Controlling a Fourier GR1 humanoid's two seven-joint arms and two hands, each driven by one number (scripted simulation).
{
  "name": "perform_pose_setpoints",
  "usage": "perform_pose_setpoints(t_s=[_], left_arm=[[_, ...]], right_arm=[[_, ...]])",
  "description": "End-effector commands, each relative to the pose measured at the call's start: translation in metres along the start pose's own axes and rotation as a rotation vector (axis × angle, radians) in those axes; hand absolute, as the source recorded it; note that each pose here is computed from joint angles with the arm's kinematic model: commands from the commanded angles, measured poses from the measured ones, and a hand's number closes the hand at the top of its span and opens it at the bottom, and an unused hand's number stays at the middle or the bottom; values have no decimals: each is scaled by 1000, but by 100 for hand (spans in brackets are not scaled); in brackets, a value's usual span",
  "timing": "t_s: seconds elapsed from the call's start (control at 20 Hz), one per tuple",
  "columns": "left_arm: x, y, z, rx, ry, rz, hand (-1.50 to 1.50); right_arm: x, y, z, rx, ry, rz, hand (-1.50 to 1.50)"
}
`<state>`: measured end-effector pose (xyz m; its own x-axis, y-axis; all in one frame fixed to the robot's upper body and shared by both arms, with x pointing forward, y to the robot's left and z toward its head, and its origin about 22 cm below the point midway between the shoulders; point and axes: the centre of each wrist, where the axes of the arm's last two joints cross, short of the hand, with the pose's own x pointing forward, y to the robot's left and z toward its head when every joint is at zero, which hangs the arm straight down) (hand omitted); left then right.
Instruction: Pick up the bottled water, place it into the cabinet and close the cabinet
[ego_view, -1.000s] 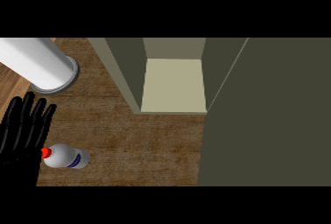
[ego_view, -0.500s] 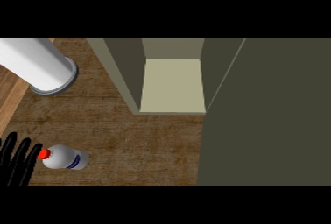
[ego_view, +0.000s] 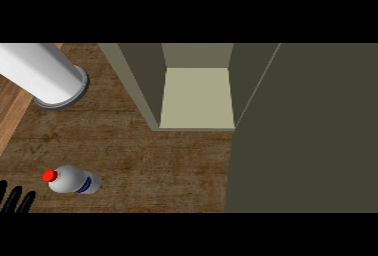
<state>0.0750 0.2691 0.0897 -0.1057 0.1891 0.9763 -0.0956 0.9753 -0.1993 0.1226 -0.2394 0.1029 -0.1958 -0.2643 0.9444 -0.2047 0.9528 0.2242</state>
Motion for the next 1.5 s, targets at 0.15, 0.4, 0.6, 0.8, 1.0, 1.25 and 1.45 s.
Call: perform_pose_setpoints(t_s=[0.15,0.4,0.6,0.8,1.0,1.25,1.45], left_arm=[[-11,10,6,-11,-51,10,-150],[-3,28,18,35,-66,7,-150],[-44,67,8,109,-77,17,-150],[-29,81,16,106,-48,-33,-150],[-46,71,-4,63,-34,-46,-150],[-66,90,-35,87,-16,-113,-150],[-77,120,-43,109,-3,-102,-150]], right_arm=[[-18,0,5,6,-16,14,-150],[-14,0,10,24,-32,20,-150],[-4,-6,18,25,-26,36,-150],[-17,-8,11,3,-25,27,-150],[-28,-4,28,39,-19,6,-150],[-30,-17,11,44,-17,14,-150],[-35,-8,33,64,-19,16,-150]])
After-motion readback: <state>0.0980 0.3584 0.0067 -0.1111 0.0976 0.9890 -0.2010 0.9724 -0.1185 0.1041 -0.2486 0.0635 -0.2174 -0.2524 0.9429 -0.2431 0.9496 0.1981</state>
